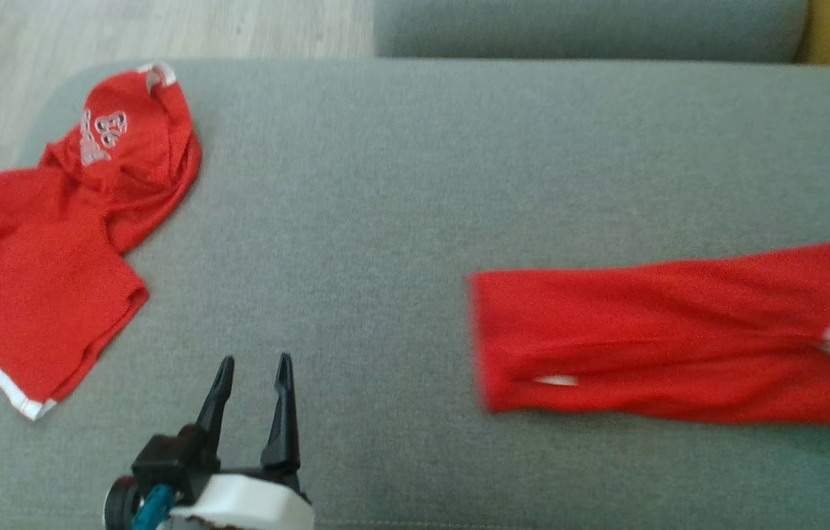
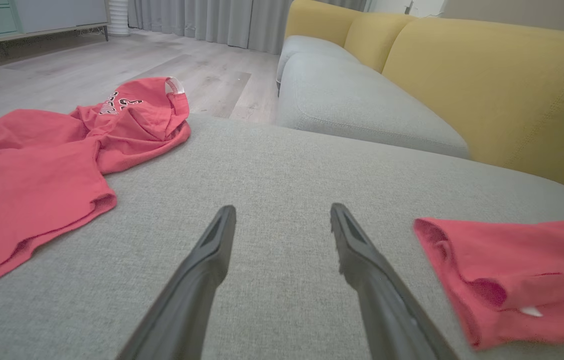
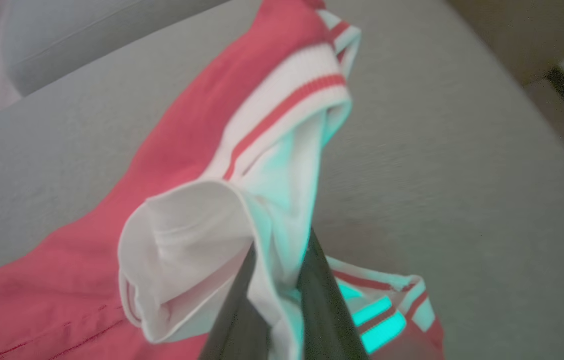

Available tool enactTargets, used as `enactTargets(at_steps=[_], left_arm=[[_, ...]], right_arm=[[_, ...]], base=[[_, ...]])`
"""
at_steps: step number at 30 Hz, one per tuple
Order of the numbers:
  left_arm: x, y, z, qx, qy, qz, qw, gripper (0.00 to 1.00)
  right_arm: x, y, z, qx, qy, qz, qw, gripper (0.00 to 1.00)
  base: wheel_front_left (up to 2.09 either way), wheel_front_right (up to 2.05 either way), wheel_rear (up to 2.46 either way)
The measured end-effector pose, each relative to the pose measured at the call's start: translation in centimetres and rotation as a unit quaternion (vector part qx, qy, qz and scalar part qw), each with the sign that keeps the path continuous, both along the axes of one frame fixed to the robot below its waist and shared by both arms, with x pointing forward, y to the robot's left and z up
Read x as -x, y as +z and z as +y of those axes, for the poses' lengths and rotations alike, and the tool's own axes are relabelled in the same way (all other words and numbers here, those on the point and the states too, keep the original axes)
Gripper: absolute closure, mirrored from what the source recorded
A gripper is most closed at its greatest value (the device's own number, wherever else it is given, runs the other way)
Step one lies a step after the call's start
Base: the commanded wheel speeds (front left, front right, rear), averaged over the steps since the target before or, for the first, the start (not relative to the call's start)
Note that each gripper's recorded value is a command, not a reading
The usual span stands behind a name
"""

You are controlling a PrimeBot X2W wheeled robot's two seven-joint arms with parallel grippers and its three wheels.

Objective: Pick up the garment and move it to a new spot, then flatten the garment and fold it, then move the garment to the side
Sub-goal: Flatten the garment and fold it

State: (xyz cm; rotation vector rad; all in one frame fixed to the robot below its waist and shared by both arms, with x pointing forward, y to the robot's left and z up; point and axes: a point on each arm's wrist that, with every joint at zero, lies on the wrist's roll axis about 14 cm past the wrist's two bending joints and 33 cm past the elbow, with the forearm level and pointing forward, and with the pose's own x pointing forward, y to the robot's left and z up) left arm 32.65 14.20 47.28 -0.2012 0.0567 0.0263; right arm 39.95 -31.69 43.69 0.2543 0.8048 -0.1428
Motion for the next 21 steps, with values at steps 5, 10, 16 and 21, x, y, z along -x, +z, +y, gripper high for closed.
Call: enactTargets(at_steps=[5, 10, 16, 21], left_arm=[[1.3, 0.1, 0.7, 0.008, 0.015, -0.002, 1.000, 0.00], [2.1, -0.8, 1.0, 0.014, 0.022, 0.013, 1.000, 0.00], [2.2, -1.9, 0.3, 0.016, 0.012, 0.032, 0.999, 0.00], [2.0, -2.1, -0.4, 0.029, 0.003, 0.037, 0.999, 0.00]], right_arm=[[1.4, 4.3, -4.2, 0.039, -0.031, -0.029, 0.998, 1.00], [0.4, 6.5, 1.9, 0.017, 0.062, -0.061, 0.996, 1.00], [1.4, 4.1, 14.2, -0.062, 0.189, -0.044, 0.979, 1.00], [3.1, 0.8, 21.3, -0.126, 0.226, -0.023, 0.966, 1.00]], base=[[0.00, 0.00, 0.00], [0.00, 0.00, 0.00], [0.00, 0.00, 0.00], [0.00, 0.00, 0.00]])
